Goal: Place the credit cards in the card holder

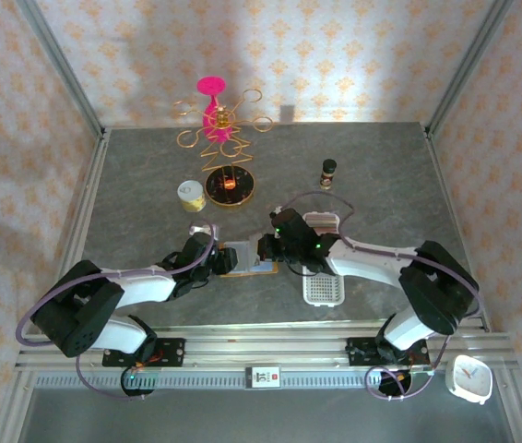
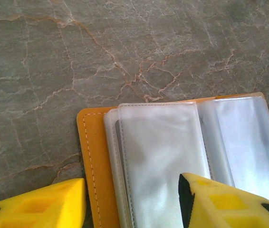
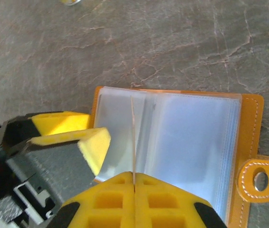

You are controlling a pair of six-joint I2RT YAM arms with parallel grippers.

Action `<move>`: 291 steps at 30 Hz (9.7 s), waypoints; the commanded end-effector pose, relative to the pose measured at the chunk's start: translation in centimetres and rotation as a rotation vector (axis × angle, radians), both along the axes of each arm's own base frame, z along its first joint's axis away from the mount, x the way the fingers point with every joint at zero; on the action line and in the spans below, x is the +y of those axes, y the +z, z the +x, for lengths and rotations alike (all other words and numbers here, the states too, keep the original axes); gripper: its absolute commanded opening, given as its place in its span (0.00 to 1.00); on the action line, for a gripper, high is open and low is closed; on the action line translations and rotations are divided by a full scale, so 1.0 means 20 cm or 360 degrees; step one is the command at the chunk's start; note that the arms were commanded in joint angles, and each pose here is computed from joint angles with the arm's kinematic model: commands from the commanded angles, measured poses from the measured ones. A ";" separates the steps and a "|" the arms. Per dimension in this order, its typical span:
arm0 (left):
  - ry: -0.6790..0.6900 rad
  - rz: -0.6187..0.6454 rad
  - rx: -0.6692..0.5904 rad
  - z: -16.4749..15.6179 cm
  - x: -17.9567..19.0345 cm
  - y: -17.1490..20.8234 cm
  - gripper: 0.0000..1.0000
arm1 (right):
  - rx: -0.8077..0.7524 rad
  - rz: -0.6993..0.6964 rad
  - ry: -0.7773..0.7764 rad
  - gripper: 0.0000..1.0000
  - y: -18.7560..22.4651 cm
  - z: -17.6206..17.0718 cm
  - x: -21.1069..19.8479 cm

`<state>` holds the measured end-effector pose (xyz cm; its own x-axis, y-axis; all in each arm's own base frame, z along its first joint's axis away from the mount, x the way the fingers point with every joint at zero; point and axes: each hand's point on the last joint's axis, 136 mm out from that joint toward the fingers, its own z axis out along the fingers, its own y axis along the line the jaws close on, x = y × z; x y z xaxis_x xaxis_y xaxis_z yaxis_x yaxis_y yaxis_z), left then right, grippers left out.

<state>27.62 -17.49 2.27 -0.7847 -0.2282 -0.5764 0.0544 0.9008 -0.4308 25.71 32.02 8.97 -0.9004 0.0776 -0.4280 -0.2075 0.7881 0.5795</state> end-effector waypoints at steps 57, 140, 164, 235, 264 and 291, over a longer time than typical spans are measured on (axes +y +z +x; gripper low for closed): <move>-0.0078 0.0069 0.0170 -0.07 -0.04 -0.12 0.33 | 0.0373 0.0057 -0.0307 0.00 -0.31 -0.05 -0.01; -0.0015 -0.0037 0.0197 -0.06 -0.03 -0.12 0.47 | 0.0388 0.0106 -0.0236 0.00 -0.34 -0.05 0.11; -0.0090 -0.0337 0.0264 -0.09 -0.10 -0.09 0.42 | 0.0423 0.0041 -0.0230 0.00 -0.43 -0.02 0.16; 0.0133 -0.0085 0.0026 -0.08 0.16 0.07 0.00 | 0.0011 -0.0749 -0.0347 0.39 -0.16 0.04 -0.33; 0.0138 -0.0072 0.0024 -0.08 0.17 0.07 0.00 | 0.0083 -0.0526 -0.0327 0.17 -0.17 0.00 -0.32; -0.0078 -0.0269 0.0077 -0.09 -0.06 0.28 0.00 | 0.0131 -0.0268 -0.0274 0.00 -0.17 -0.04 -0.23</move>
